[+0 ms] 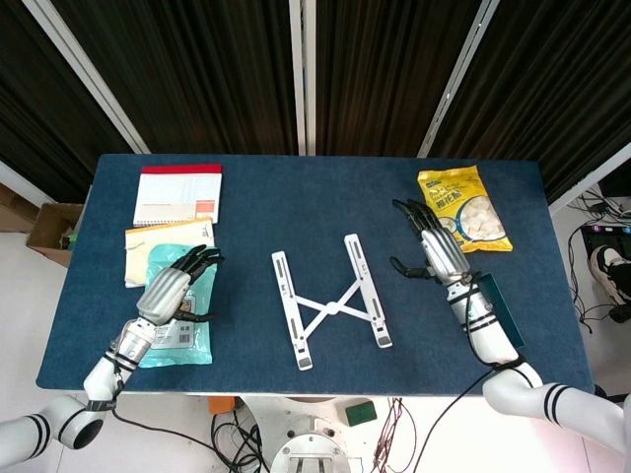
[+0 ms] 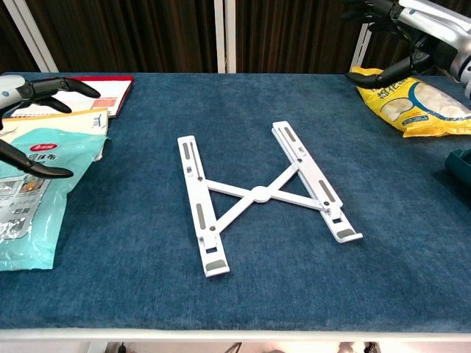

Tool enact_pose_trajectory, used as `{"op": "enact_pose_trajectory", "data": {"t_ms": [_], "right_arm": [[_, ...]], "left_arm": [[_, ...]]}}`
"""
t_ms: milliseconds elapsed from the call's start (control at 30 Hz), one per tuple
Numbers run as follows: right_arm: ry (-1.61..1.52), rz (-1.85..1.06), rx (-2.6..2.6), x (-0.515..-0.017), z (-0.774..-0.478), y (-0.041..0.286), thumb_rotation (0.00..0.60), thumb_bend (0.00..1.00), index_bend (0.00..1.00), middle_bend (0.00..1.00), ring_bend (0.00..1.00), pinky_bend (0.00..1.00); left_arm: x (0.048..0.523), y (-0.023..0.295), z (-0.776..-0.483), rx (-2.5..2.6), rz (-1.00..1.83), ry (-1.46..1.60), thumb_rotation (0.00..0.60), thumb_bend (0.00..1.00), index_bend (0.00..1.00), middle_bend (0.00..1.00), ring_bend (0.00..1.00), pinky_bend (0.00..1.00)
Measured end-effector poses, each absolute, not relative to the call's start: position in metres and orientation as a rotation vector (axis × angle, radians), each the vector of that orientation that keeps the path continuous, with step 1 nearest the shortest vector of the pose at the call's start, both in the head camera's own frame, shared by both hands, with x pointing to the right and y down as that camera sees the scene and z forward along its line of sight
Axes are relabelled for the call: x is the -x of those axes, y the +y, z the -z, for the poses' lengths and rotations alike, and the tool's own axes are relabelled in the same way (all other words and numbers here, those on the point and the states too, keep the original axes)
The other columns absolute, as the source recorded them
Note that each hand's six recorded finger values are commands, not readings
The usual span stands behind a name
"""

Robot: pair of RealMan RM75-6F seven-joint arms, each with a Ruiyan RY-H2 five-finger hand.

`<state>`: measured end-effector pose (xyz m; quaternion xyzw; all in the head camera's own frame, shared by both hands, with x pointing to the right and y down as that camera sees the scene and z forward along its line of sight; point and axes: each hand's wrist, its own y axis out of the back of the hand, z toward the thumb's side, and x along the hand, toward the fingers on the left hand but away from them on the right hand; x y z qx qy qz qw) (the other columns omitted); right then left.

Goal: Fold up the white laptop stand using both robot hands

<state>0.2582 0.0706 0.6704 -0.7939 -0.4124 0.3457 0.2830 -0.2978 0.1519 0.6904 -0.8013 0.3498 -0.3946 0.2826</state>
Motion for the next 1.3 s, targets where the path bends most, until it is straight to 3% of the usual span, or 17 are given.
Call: {"op": "enact_pose_trajectory", "data": {"t_ms": [133, 267, 367, 700, 1300], "right_arm": [[-0.842, -0.971, 1.932, -0.269, -0.662, 0.09, 0.6, 0.03, 0.27, 0.38, 0.19, 0.17], [-0.633, -0.988, 1.734, -0.278, -0.657, 0.11, 0.6, 0.0, 0.44, 0.53, 0.36, 0.34], [-0.505, -0.983, 1.625, -0.281, -0.658, 0.128, 0.6, 0.0, 0.51, 0.59, 0.41, 0.4], [-0.376, -0.978, 1.553, -0.284, -0.689, 0.151, 0.6, 0.0, 0.61, 0.68, 0.5, 0.48], [-0.385, -0.867, 1.557, -0.25, -0.734, 0.16, 0.6, 0.0, 0.65, 0.71, 0.56, 0.54]], "left_arm": [[0.286, 0.145, -0.703, 2.071, 1.079, 0.789, 0.6, 0.0, 0.14, 0.06, 0.04, 0.16], [0.257, 0.141, -0.718, 2.051, 1.063, 0.669, 0.6, 0.0, 0.11, 0.03, 0.02, 0.14], [0.237, 0.138, -0.725, 2.025, 1.043, 0.598, 0.6, 0.0, 0.1, 0.01, 0.01, 0.14], [0.177, 0.125, -0.747, 1.983, 1.006, 0.513, 0.6, 0.0, 0.1, 0.01, 0.01, 0.14], [0.18, 0.11, -0.762, 1.976, 1.059, 0.54, 0.6, 0.0, 0.1, 0.01, 0.01, 0.13]]}}
